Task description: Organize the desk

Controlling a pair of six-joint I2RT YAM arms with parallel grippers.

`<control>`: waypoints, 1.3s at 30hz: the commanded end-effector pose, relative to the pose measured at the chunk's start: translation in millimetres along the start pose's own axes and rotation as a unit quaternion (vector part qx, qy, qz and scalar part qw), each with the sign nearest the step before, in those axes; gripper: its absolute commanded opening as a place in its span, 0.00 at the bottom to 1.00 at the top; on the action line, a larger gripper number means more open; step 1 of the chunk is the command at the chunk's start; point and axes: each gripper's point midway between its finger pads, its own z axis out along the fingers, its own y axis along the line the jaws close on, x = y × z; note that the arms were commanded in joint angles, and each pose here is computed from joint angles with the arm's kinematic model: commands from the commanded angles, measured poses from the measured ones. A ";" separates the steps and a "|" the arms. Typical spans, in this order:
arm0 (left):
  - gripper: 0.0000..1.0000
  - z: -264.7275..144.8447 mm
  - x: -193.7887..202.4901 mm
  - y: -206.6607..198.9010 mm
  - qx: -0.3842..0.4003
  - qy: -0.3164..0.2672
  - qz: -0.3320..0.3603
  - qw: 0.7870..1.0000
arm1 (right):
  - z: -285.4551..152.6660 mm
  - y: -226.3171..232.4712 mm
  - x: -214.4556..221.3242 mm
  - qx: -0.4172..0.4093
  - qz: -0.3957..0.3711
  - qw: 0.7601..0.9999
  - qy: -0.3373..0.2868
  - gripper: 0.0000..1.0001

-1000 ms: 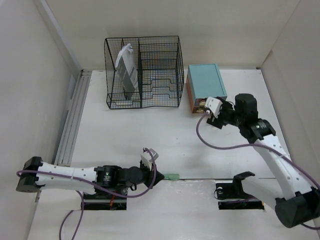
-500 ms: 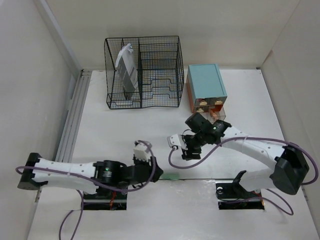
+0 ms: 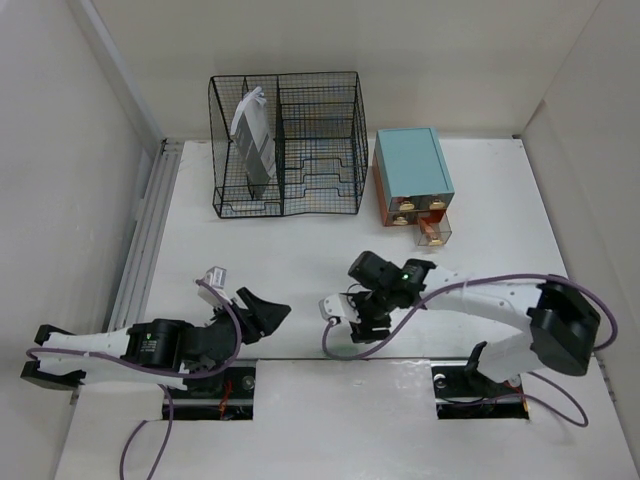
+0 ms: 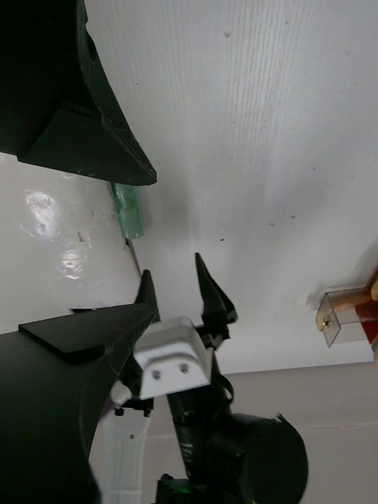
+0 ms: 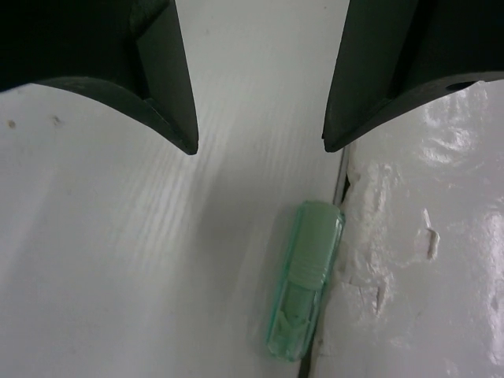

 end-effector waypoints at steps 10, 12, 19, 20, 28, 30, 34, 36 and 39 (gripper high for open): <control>0.59 -0.9 -34.5 7.9 -0.023 -0.080 -0.005 0.997 | 39.5 19.3 -58.1 -0.052 -0.036 0.998 0.006 0.69; 0.59 -2.9 -39.0 5.1 -0.018 -0.085 -0.012 0.996 | 41.9 22.2 -61.7 -0.059 -0.040 0.997 0.004 0.69; 0.59 -9.7 -64.5 30.7 -0.052 -0.142 -0.066 0.986 | 56.3 37.8 -58.4 -0.100 -0.032 0.994 0.010 0.69; 0.59 -11.7 -68.7 32.1 -0.054 -0.148 -0.082 0.984 | 56.4 37.9 -58.4 -0.100 -0.032 0.994 0.010 0.69; 0.60 -14.5 -80.8 34.3 -0.052 -0.176 -0.096 0.978 | 76.3 32.7 -49.1 -0.088 -0.014 0.995 0.041 0.69; 0.60 -14.5 -80.8 34.3 -0.052 -0.176 -0.096 0.978 | 81.2 25.3 -47.1 -0.072 -0.013 0.996 0.047 0.69; 0.60 -14.5 -80.8 34.3 -0.052 -0.176 -0.096 0.978 | 88.0 22.0 -37.8 -0.061 0.002 0.996 0.064 0.65; 0.60 -14.8 -79.8 33.3 -0.050 -0.171 -0.100 0.979 | 90.5 17.5 -35.9 -0.049 0.007 0.996 0.069 0.59; 0.60 -14.6 -79.6 32.2 -0.049 -0.171 -0.095 0.980 | 94.7 15.7 -28.6 -0.044 0.015 0.995 0.084 0.40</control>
